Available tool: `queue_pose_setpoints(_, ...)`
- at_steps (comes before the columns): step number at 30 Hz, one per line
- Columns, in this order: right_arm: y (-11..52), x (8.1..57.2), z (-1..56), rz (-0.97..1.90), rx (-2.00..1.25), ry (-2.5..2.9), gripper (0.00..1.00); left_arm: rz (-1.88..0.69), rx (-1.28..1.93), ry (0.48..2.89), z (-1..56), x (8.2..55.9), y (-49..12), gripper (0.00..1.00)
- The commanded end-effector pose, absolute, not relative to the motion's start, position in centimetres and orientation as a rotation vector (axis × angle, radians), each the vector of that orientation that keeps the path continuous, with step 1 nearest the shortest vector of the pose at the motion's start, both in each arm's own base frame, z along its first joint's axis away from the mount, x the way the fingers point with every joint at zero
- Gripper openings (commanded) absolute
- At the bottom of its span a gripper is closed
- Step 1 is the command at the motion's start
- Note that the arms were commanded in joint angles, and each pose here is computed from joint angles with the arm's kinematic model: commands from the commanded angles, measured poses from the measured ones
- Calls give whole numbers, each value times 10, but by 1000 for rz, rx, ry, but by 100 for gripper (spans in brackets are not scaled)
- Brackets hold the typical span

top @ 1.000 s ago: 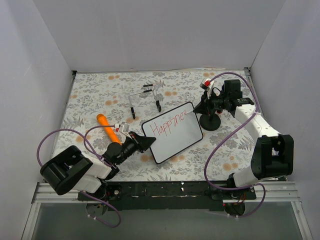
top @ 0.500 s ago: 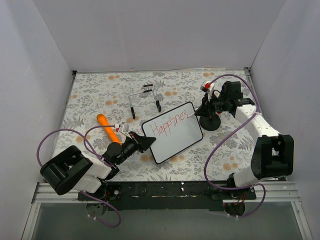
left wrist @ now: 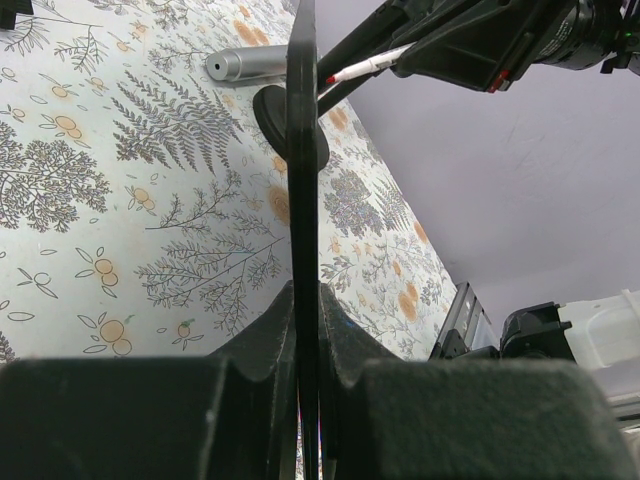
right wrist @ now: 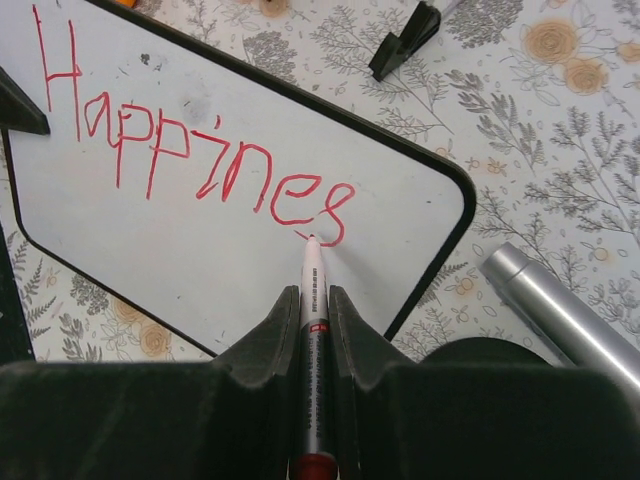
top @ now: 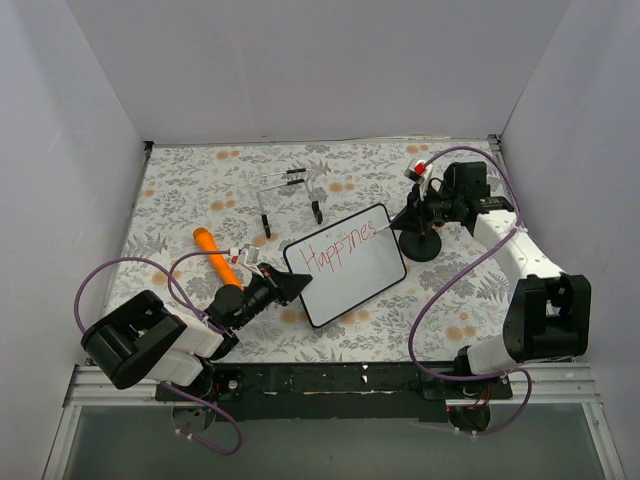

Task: Write a sentence on the whiteboard

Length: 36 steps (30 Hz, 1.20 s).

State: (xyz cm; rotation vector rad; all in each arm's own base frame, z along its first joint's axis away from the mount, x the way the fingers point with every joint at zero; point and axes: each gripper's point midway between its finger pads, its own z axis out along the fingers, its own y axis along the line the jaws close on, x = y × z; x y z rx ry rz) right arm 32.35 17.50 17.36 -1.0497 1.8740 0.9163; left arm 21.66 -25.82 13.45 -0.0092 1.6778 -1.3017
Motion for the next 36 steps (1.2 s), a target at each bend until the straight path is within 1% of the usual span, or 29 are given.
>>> queue_pose_setpoints(1,164,344,212,812,-1018,1781,1,-1359,59,1518,166,207,-258,0)
queue_pose_setpoints(16,158,376,209,727,-913,1807,1,-1361,65,1518,166,207,-259,0)
queue_pose_setpoints(36,177,359,193,838,-966,1828,1,-1362,63,1520,165,206,-258,0)
